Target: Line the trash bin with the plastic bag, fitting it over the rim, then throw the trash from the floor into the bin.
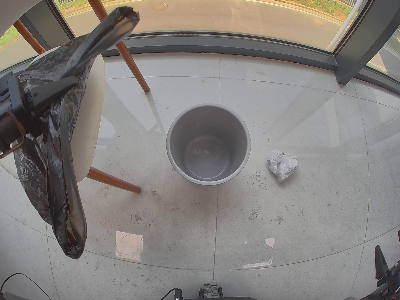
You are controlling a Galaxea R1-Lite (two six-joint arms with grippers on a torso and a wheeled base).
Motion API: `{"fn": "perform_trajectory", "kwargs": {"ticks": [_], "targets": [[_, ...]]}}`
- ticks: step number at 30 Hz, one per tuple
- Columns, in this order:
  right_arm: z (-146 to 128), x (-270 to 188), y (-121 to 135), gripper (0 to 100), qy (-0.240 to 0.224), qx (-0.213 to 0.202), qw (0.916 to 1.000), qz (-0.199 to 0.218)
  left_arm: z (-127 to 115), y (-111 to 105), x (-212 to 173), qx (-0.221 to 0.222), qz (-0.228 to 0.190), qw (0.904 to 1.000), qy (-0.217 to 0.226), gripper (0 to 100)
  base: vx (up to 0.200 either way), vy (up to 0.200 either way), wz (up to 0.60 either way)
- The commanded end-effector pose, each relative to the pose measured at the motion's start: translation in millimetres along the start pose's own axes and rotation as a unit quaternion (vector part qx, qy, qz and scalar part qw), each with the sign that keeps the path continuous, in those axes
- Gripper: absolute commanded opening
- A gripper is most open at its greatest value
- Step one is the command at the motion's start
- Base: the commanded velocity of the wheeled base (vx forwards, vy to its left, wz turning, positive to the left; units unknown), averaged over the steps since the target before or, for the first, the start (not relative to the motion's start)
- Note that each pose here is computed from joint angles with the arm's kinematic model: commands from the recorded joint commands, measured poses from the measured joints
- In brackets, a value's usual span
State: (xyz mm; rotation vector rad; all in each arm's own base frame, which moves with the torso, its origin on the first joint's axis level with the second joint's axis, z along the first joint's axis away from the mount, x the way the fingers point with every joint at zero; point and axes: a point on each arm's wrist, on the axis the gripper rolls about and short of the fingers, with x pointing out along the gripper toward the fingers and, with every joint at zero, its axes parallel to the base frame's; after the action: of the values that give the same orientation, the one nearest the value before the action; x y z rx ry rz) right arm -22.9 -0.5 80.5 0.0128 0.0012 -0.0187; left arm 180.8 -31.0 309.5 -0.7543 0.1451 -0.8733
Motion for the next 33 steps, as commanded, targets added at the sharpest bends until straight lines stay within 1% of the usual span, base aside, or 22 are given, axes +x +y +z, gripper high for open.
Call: {"fn": "perform_trajectory", "kwargs": {"ticks": [1,5,8,12,13,14,15,18,21,24,25,26,27,28,29,32,33], "targets": [[-5,1,0,100,0.008,0.003,1.0000,-0.001,-7,-29,15,-0.044,-0.094,0.9942,0.031,0,0.000,0.000,0.00],[-5,1,0,100,0.008,0.003,1.0000,-0.001,-26,-39,24,-0.075,-0.139,0.9830,0.094,0,0.000,0.000,0.00],[-5,1,0,100,0.008,0.003,1.0000,-0.001,-41,-37,27,-0.091,-0.153,0.9749,0.133,0,0.000,0.000,0.00],[-5,1,0,100,0.008,0.003,1.0000,-0.002,-60,-40,37,-0.107,-0.189,0.9556,0.199,0,0.000,0.000,0.00],[-5,1,0,100,0.008,0.003,1.0000,-0.002,-63,-40,40,-0.110,-0.193,0.9518,0.211,0,0.000,0.000,0.00],[-5,1,0,100,0.008,0.003,1.0000,-0.002,-64,-40,41,-0.110,-0.194,0.9512,0.214,0,0.000,0.000,0.00],[-5,1,0,100,0.007,0.003,1.0000,-0.001,-69,-37,47,-0.113,-0.198,0.9462,0.230,0,0.000,0.000,0.00],[-5,1,0,100,0.008,0.003,1.0000,-0.002,-70,-31,59,-0.109,-0.208,0.9412,0.243,0,0.000,0.000,0.00],[-5,1,0,100,0.008,0.003,1.0000,-0.002,-74,-23,70,-0.106,-0.217,0.9382,0.248,0,0.000,0.000,0.00],[-5,1,0,100,0.008,0.004,1.0000,-0.002,-81,-9,85,-0.104,-0.218,0.9387,0.246,0,0.000,0.000,0.00],[-5,1,0,100,0.008,0.004,1.0000,-0.002,-81,-9,85,-0.104,-0.218,0.9387,0.246,0,0.000,0.000,0.00],[-5,1,0,100,0.008,0.004,1.0000,-0.002,-86,1,94,-0.102,-0.219,0.9393,0.244,0,0.000,0.000,0.00],[-5,1,0,100,0.008,0.004,1.0000,-0.002,-87,4,97,-0.097,-0.224,0.9397,0.240,0,0.000,0.000,0.00],[-5,1,0,100,0.008,0.004,1.0000,-0.002,-87,4,97,-0.097,-0.224,0.9397,0.240,0,0.000,0.000,0.00],[-5,1,0,100,0.008,0.004,1.0000,-0.002,-87,8,102,-0.086,-0.235,0.9408,0.229,0,0.000,0.000,0.00],[-5,1,0,100,0.007,0.004,1.0000,-0.003,-86,10,107,-0.069,-0.253,0.9410,0.214,0,0.000,0.000,0.00],[-5,1,0,100,0.007,0.003,1.0000,-0.003,-85,12,107,-0.066,-0.252,0.9425,0.210,0,0.000,0.000,0.00]]}}
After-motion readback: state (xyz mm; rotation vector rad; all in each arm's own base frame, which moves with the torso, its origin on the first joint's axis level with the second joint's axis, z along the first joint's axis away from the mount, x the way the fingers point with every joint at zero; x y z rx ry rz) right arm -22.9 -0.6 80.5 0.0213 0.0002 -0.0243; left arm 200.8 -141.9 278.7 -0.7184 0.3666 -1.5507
